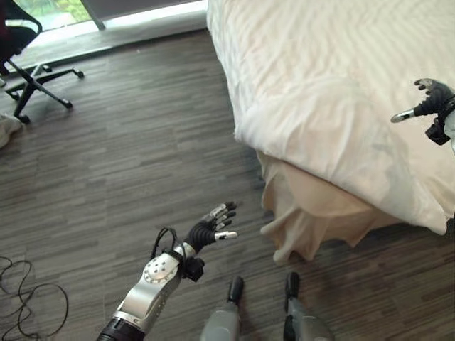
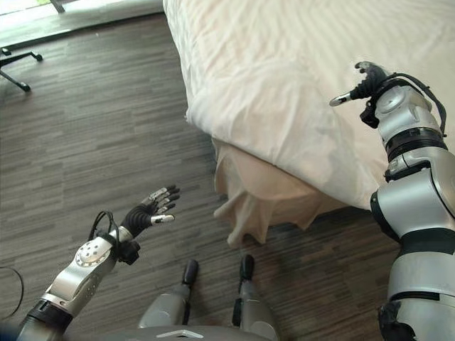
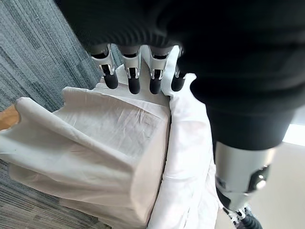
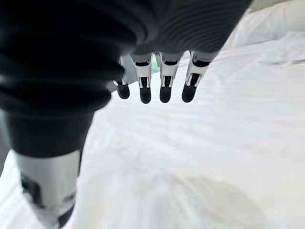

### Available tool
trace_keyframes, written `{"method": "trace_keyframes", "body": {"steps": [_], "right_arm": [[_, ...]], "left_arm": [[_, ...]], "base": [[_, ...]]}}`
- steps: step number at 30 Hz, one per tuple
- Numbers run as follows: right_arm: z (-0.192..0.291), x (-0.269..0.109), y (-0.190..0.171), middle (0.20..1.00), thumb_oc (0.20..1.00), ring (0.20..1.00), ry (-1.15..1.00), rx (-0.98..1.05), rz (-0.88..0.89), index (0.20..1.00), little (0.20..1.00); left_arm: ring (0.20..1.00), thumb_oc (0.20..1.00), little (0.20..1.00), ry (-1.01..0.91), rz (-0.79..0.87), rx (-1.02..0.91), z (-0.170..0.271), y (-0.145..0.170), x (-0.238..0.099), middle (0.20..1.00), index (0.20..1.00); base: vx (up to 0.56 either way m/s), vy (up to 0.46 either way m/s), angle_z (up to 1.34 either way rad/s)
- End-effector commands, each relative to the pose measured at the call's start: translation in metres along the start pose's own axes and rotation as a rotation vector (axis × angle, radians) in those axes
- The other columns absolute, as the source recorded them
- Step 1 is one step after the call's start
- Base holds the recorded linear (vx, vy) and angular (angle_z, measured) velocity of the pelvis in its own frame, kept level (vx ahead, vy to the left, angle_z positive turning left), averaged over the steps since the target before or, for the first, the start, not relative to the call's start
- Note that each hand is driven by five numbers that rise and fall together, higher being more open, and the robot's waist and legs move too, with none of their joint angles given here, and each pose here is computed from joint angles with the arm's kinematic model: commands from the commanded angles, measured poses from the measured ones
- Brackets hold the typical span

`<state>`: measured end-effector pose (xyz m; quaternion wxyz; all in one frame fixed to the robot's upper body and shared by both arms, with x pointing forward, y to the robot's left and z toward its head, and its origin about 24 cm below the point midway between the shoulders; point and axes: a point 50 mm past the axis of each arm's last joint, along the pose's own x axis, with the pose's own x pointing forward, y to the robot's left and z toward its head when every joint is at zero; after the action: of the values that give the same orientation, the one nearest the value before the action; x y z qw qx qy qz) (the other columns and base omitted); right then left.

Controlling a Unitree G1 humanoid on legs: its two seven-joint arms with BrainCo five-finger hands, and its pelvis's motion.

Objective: Making the bed.

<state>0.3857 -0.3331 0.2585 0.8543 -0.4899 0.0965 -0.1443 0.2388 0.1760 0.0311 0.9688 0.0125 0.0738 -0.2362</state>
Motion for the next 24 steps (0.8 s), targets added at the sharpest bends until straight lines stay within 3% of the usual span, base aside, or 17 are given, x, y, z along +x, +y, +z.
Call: {"method": "trace_keyframes", "body": {"steps": [1, 4, 5, 13, 19, 24], "right_arm": [[0.035, -0.008, -0.053, 1.000, 1.000, 1.000, -0.105, 0.086, -0.132, 1.000, 1.000], [0.040, -0.008, -0.054, 1.000, 1.000, 1.000, -0.126, 0.151, -0.137, 1.000, 1.000], [-0.083, -0.020, -0.025, 1.000, 1.000, 1.000, 0.254, 0.106, -0.037, 1.000, 1.000], [-0.067, -0.020, -0.046, 1.000, 1.000, 1.000, 0.199, 0.095, -0.101, 1.000, 1.000], [-0.004, -0.015, -0.072, 1.000, 1.000, 1.000, 0.034, 0.052, -0.163, 1.000, 1.000], [0.033, -0.009, -0.060, 1.000, 1.000, 1.000, -0.044, -0.016, -0.139, 1.000, 1.000]], "left_arm": [[1.000, 1.000, 1.000, -0.131, -0.045, 0.009, 0.027, -0.006, 0.008, 1.000, 1.000], [1.000, 1.000, 1.000, -0.129, -0.036, 0.008, 0.026, -0.006, 0.008, 1.000, 1.000], [1.000, 1.000, 1.000, 0.072, 0.230, 0.065, -0.012, 0.033, -0.034, 1.000, 1.000], [1.000, 1.000, 1.000, 0.070, 0.326, 0.092, -0.007, 0.053, -0.049, 1.000, 1.000], [1.000, 1.000, 1.000, 0.058, 0.342, 0.106, -0.002, 0.058, -0.048, 1.000, 1.000], [1.000, 1.000, 1.000, 0.045, 0.326, 0.110, 0.002, 0.055, -0.041, 1.000, 1.000]], "base": [[0.00, -0.009, -0.03], [0.01, -0.005, -0.03], [-0.02, 0.021, -0.05], [-0.03, 0.044, 0.07], [-0.03, 0.018, 0.12], [-0.01, 0.005, 0.12]]}}
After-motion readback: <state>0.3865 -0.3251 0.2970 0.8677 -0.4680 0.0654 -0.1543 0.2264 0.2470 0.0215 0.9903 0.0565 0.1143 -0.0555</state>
